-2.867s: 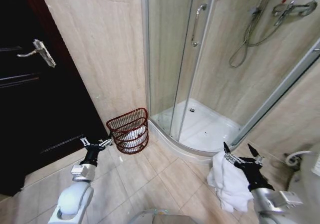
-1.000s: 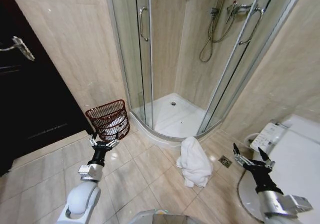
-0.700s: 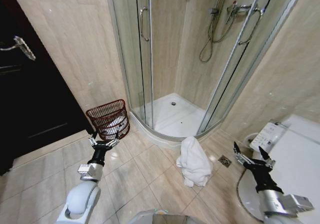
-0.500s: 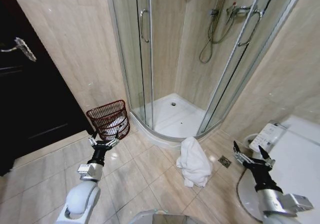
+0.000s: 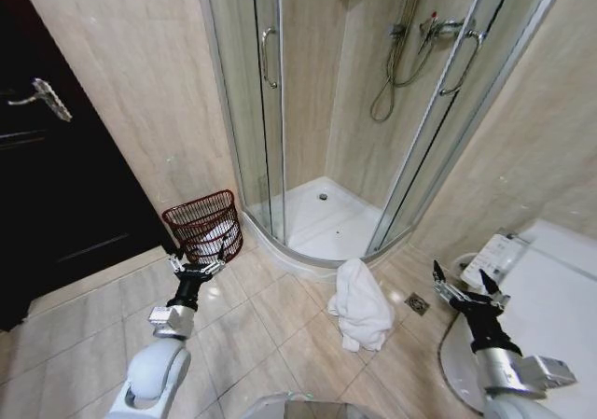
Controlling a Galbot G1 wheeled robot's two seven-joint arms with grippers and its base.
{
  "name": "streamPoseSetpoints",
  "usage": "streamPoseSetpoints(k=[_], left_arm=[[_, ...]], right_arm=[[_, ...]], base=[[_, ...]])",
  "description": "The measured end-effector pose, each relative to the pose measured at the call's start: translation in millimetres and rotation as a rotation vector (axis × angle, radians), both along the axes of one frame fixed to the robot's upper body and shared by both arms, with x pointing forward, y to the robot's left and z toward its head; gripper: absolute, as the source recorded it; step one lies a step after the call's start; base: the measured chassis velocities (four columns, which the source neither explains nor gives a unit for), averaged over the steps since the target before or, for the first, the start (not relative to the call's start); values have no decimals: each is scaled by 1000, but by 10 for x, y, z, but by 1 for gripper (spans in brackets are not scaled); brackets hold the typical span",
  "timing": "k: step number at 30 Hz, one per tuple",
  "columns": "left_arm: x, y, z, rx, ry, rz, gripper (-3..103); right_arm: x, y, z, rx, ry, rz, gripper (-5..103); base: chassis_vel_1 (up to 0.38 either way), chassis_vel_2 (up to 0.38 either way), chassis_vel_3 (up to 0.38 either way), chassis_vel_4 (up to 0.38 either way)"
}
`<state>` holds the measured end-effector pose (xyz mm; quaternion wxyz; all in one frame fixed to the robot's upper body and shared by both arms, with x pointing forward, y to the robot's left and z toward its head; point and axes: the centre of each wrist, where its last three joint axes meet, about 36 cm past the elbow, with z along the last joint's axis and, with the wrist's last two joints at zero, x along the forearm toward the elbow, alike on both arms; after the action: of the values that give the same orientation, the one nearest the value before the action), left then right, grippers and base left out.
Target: Discard the used towel into the hamper.
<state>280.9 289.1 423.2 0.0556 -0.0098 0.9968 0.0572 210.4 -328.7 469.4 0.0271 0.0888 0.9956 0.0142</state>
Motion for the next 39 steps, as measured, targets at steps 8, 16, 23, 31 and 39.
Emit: streamPoseSetpoints(k=[8, 16, 23, 31, 39], left_arm=[[9, -44, 35, 1, 0, -3, 100], [2, -60, 63, 2, 3, -1, 100], [9, -63, 78, 2, 2, -1, 100], [0, -116, 85, -7, 2, 5, 100], [-43, -3, 273, 21, -41, 43, 100]], right_arm=[[-1, 28, 71, 1, -23, -5, 100], [-13, 41, 81, 2, -29, -10, 100], [-27, 39, 69, 4, -32, -20, 100], [-14, 1, 125, -14, -34, -29, 100], [9, 30, 114, -45, -17, -32, 100]], base=[[0, 0, 0, 0], [0, 0, 0, 0], [0, 0, 0, 0], [0, 0, 0, 0], [0, 0, 0, 0]])
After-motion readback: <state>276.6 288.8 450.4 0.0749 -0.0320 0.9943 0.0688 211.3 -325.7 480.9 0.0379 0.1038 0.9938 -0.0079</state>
